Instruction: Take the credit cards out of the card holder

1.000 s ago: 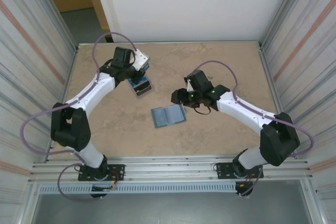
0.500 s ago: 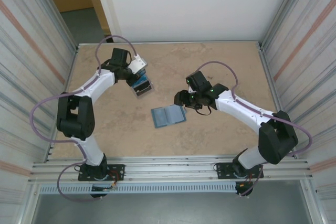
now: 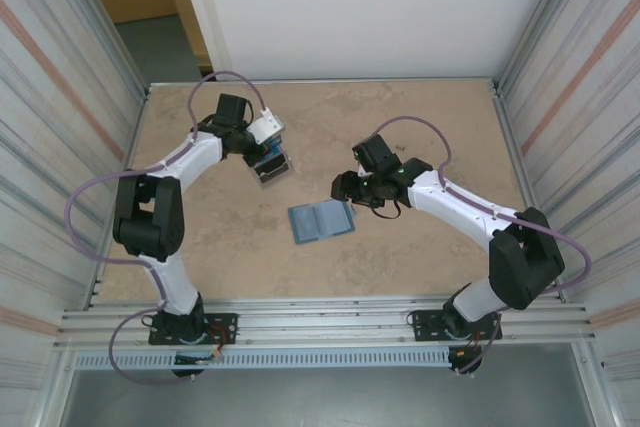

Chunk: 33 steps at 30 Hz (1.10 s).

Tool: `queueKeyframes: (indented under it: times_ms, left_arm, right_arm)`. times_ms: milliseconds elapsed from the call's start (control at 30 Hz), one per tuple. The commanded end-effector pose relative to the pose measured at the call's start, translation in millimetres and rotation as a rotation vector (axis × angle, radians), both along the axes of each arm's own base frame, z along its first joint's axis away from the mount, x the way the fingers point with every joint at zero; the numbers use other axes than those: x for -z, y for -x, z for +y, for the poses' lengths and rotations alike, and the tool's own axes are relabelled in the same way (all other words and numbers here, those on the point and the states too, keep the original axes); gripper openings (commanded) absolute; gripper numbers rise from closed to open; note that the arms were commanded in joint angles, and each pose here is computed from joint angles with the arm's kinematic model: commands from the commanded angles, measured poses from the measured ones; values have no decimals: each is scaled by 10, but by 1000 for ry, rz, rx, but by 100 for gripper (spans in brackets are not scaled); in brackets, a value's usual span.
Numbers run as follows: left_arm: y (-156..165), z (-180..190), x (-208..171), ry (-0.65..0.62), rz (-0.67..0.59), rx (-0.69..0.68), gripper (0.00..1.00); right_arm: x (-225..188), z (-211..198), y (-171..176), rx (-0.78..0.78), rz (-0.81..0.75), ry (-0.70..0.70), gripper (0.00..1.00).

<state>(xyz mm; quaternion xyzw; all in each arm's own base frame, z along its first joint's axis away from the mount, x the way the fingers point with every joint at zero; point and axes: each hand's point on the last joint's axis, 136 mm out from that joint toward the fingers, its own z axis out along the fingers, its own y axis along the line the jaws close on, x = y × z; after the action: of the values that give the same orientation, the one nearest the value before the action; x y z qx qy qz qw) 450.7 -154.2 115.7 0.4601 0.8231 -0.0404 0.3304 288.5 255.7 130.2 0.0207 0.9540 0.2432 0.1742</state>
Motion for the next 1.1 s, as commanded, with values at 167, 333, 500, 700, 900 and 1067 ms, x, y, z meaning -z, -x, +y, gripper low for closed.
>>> queueKeyframes:
  times_ms: [167,333,500,700,900,1067]
  left_arm:
    - [48,56,128,-34,1,31,0]
    - [53,136,202,-67,5,15,0]
    - [54,167,234,-78,8,9,0]
    - [49,175,273,-73,25,-5,27]
    - [33,151,136,-42,2,-18,28]
    - [50,116,-192,20,-52,-46,28]
  right_arm:
    - [-50,34,-6,-5,-7,1,57]
    - [-30,39,-4,-7,-2,0,57]
    - [-32,55,-8,-9,-2,-6,57]
    - [-19,67,-6,-13,1,-6,56]
    - [-20,85,-2,-23,-3,0,56]
    - [-38,142,50,-70,-39,69,53]
